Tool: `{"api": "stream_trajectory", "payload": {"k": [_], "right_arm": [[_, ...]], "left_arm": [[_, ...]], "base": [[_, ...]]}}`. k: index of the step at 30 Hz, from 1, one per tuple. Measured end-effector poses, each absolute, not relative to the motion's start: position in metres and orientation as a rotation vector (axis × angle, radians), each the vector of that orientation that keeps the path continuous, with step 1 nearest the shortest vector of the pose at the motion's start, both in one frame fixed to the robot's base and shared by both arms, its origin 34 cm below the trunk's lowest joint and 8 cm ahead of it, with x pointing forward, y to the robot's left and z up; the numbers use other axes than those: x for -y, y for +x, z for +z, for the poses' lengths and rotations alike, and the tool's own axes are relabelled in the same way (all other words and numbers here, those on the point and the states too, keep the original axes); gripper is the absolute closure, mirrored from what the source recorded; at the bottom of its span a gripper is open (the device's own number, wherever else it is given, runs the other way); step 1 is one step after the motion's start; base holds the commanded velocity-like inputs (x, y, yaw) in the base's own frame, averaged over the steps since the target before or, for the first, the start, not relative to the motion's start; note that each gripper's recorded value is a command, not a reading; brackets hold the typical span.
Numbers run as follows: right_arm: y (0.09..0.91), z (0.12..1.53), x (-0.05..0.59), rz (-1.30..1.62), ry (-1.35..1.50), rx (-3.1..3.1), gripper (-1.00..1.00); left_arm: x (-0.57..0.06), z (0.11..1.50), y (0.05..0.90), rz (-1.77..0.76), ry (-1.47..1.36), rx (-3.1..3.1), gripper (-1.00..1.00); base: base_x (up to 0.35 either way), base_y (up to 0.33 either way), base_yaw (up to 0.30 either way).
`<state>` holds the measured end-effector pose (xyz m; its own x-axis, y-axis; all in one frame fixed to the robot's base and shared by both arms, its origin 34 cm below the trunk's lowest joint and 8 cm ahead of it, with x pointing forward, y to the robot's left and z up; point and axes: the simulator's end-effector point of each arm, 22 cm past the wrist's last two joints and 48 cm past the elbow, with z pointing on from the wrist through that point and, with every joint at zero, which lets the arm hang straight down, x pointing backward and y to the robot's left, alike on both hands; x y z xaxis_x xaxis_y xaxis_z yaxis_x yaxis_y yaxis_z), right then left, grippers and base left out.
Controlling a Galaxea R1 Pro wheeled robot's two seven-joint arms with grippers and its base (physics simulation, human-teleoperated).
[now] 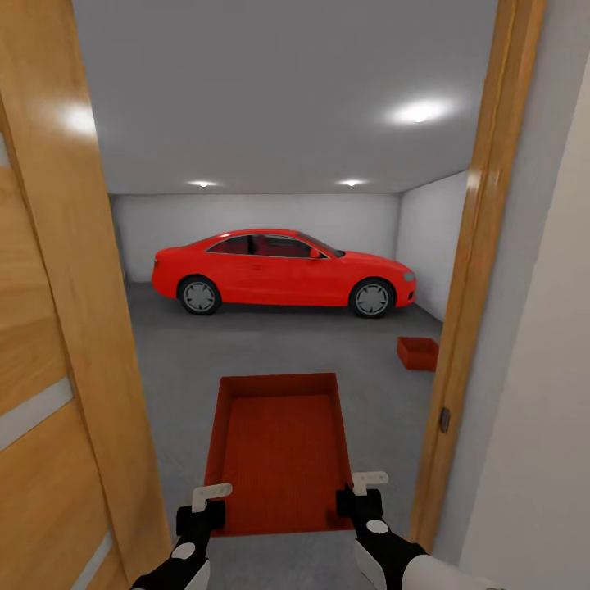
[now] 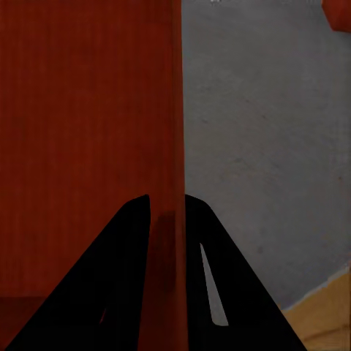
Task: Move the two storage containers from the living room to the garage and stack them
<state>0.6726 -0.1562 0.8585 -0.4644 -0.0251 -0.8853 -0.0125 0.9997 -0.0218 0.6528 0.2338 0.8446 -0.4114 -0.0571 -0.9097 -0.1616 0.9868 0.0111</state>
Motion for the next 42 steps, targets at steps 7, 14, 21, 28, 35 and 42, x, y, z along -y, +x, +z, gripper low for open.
{"api": "stream_trajectory", "payload": {"k": [7, 14, 21, 28, 35, 42], "right_arm": [[0.6727, 0.8585, 0.1562, -0.015, -0.027, -2.054, 1.00], [0.6726, 0.8584, 0.1562, -0.015, -0.026, -2.054, 1.00], [0.6726, 0.8585, 0.1562, -0.015, -0.026, -2.054, 1.00], [0.6731, 0.8583, 0.1562, -0.015, -0.027, -2.054, 1.00], [0.6733, 0.8585, 0.1561, -0.015, -0.028, -2.053, 1.00], [0.6725, 0.8582, 0.1562, -0.015, -0.026, -2.054, 1.00]], "left_arm": [[-0.2338, 0.8447, 0.6528, 0.115, -0.155, -1.995, 1.00], [-0.2338, 0.8446, 0.6527, 0.115, -0.155, -1.995, 1.00], [-0.2338, 0.8446, 0.6527, 0.115, -0.155, -1.995, 1.00], [-0.2338, 0.8445, 0.6532, 0.115, -0.156, -1.994, 1.00], [-0.2339, 0.8445, 0.6532, 0.115, -0.156, -1.994, 1.00], [-0.2338, 0.8444, 0.6527, 0.115, -0.155, -1.995, 1.00]], "base": [[0.320, 0.000, 0.000], [0.321, 0.000, 0.000], [0.320, 0.036, 0.000], [0.146, 0.086, 0.000], [0.006, 0.004, 0.000], [0.159, 0.000, 0.000]]}}
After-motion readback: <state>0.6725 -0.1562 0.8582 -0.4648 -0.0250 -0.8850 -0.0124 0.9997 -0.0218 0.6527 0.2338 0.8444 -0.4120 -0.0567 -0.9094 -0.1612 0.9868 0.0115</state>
